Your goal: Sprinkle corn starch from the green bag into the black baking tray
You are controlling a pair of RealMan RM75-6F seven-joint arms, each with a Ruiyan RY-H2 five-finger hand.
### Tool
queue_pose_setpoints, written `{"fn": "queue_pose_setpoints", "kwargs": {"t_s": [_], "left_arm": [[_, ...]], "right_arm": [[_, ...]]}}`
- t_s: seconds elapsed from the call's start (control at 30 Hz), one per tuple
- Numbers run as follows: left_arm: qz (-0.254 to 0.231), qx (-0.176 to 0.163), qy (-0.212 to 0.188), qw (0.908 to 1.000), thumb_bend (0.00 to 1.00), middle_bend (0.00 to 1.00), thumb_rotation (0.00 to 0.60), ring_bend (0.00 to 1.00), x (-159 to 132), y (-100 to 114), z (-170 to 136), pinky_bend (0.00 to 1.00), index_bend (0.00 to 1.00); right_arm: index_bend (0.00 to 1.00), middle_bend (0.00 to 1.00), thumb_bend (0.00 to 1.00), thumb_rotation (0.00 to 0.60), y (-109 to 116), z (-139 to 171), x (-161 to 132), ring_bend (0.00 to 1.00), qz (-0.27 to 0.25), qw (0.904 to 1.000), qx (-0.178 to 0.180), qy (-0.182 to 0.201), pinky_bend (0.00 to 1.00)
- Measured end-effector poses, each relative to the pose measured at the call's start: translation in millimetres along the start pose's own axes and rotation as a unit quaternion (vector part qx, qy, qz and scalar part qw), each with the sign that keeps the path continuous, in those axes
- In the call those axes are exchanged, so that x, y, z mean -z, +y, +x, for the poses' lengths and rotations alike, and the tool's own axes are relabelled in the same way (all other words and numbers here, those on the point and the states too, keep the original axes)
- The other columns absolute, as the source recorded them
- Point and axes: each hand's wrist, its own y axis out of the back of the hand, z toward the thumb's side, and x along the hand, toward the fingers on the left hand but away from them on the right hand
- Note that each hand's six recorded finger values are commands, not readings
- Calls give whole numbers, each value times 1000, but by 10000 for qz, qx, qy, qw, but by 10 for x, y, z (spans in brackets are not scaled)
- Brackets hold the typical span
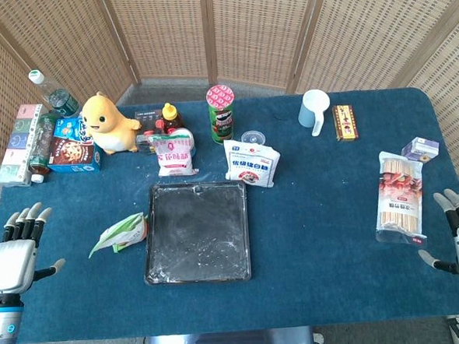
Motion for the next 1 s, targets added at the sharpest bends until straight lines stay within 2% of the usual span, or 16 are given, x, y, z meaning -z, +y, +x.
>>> {"fn": "queue_pose_setpoints", "kwargs": {"t_s": [0.4,0.57,0.73,0.87,1.0], "left_arm": [[-263,219,-75,9994,121,0,600,0,-44,-102,9,29,47],[-850,621,-144,9943,118,0,600,0,-166,-335,64,30,47],[-1453,1067,-210,9834,117,0,600,0,-406,-668,138,30,47],[-1686,1163,-229,9785,117,0,600,0,-575,-831,222,30,47],[-1828,1135,-220,9763,117,0,600,0,-657,-906,314,30,47]], "right_arm": [[85,0,53,600,-23,-2,-13,0,13,10000,-41,14,0],[85,0,53,600,-26,-14,2,0,-10,10000,-53,-11,0],[85,0,53,600,-15,-20,11,0,-59,10000,-49,-11,0],[85,0,53,600,2,-20,21,0,-121,9999,-45,-13,0],[85,0,52,600,30,-17,36,0,-193,9998,-24,-16,0]]}}
